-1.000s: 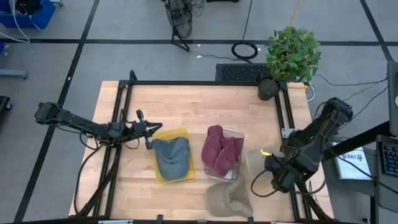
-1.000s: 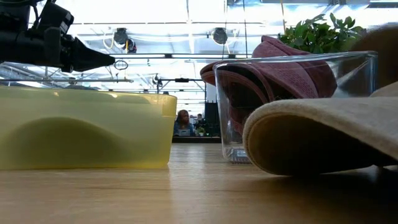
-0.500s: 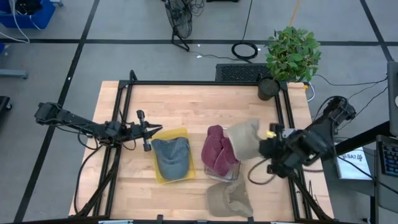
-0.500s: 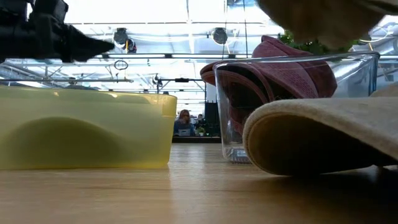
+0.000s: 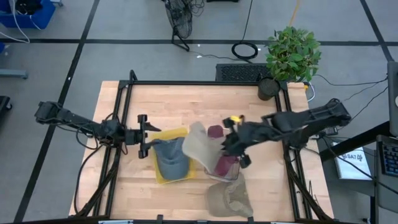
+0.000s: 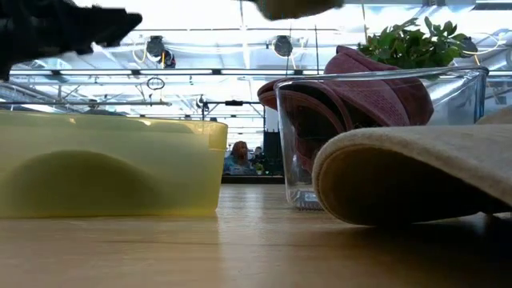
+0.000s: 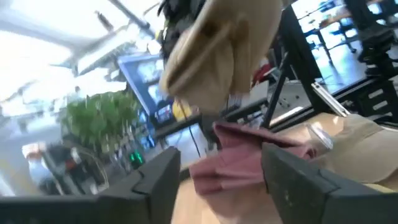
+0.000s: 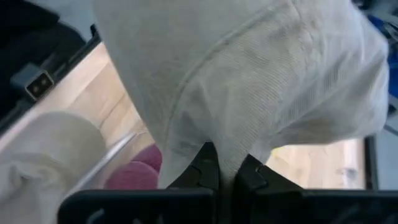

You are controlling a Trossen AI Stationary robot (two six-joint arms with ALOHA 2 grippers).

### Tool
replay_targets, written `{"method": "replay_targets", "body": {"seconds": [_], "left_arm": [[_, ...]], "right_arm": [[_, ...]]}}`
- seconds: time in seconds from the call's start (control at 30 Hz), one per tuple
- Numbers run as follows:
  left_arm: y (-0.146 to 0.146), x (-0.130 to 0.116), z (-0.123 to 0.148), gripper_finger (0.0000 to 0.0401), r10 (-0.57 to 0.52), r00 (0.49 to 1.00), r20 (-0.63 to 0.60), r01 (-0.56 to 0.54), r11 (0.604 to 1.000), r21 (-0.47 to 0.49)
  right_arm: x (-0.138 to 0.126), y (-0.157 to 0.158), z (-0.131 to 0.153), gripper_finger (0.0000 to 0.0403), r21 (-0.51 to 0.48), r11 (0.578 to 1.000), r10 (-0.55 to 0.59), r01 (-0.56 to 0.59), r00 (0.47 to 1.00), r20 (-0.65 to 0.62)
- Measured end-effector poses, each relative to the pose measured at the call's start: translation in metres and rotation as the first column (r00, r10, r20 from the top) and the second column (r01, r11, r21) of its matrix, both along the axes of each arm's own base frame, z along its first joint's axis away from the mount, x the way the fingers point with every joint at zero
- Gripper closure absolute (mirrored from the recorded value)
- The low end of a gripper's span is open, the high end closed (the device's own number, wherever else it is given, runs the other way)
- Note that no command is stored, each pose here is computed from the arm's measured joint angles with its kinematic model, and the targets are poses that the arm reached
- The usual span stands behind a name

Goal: Pick & Place hat
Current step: Put the top brown cap into the yellow bin

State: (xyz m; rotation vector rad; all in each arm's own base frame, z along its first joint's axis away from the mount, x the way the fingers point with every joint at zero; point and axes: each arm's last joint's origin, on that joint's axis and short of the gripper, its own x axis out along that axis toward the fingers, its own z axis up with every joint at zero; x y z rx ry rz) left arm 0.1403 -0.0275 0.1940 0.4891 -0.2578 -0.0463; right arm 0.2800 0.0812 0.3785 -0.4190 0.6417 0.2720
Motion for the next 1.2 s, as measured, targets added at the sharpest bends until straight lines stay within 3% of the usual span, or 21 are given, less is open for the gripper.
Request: {"method": "replay_targets", "body": {"seconds": [0.17, 0.37, 0.73, 0.97, 1.1, 1.2], "left_arm": [[-0.005, 0.014, 0.022, 0.0147, 0.010, 1.000, 0.019, -0.011, 0.999, 0.052], [-0.008, 0.037, 0.027, 0.0143, 0.074, 0.991, -0.111, -0.062, 0.992, 0.110], [-0.015, 0.052, 0.034, 0.0141, 0.255, 0.958, -0.132, -0.216, 0.943, 0.253], [-0.031, 0.052, 0.033, 0.0141, 0.129, 0.986, -0.108, -0.092, 0.951, 0.294], [-0.033, 0.056, 0.033, 0.0145, 0.118, 0.990, -0.075, -0.091, 0.951, 0.294], [-0.035, 0.062, 0.027, 0.0174, 0.124, 0.989, -0.075, -0.094, 0.942, 0.321]], "right_arm": [[0.038, -0.015, -0.023, 0.0403, -0.058, 0.996, 0.073, -0.073, 0.997, -0.008], [0.071, -0.031, -0.046, 0.0403, -0.152, 0.985, 0.086, -0.084, 0.996, 0.007], [0.077, -0.039, -0.066, 0.0403, -0.118, 0.987, 0.097, -0.110, 0.990, -0.106], [0.078, -0.038, -0.066, 0.0403, -0.103, 0.990, 0.091, -0.101, 0.991, -0.101], [0.081, -0.037, -0.062, 0.0403, -0.104, 0.990, 0.095, -0.099, 0.994, -0.048], [0.083, -0.037, -0.060, 0.0403, -0.083, 0.988, 0.133, -0.134, 0.991, -0.016]]}}
